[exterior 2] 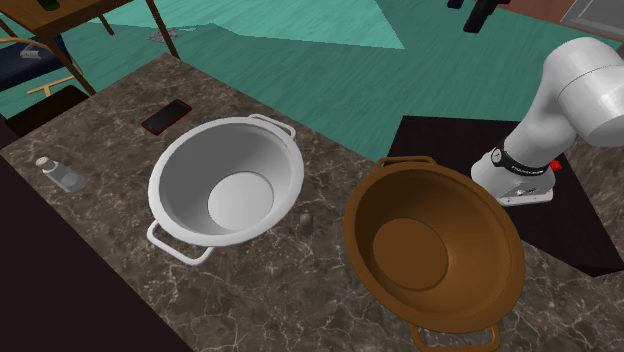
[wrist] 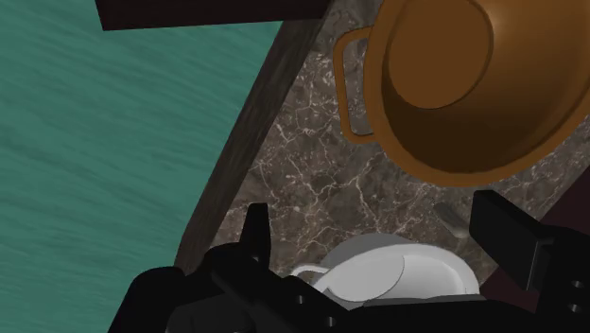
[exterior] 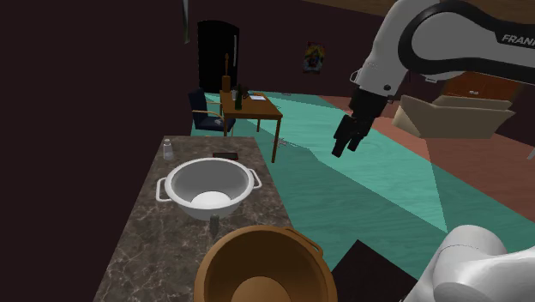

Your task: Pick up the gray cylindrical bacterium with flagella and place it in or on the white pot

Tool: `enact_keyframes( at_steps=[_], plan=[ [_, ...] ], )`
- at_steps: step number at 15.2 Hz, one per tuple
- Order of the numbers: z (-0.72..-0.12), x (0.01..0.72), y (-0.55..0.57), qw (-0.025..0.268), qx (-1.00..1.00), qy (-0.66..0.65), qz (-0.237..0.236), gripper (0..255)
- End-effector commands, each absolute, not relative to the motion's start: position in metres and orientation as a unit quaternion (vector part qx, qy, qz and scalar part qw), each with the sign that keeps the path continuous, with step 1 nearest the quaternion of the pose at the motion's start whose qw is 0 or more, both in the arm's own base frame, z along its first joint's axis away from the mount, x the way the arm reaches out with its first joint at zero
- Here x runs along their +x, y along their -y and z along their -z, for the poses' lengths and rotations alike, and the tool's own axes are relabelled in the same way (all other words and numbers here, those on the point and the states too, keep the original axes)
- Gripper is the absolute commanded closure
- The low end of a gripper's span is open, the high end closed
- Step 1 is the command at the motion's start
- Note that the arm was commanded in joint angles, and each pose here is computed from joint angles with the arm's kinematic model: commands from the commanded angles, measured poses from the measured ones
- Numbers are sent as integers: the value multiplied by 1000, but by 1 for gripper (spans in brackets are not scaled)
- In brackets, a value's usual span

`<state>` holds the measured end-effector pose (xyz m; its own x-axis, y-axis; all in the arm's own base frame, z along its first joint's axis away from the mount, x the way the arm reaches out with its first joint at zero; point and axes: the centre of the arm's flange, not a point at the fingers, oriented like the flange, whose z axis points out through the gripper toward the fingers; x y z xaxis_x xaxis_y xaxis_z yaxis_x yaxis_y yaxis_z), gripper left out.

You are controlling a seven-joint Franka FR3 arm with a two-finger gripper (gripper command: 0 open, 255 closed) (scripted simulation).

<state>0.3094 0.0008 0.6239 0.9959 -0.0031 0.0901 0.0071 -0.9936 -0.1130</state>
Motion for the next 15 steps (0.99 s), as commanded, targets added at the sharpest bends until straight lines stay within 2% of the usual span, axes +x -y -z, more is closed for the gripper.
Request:
enact_keyframes(
  at_steps=[1, 15],
  plan=[
    [-624, 309, -1, 57, -997, 1, 45, 0],
    [-506, 421, -82, 83, -990, 97, 50, 0]
  ],
)
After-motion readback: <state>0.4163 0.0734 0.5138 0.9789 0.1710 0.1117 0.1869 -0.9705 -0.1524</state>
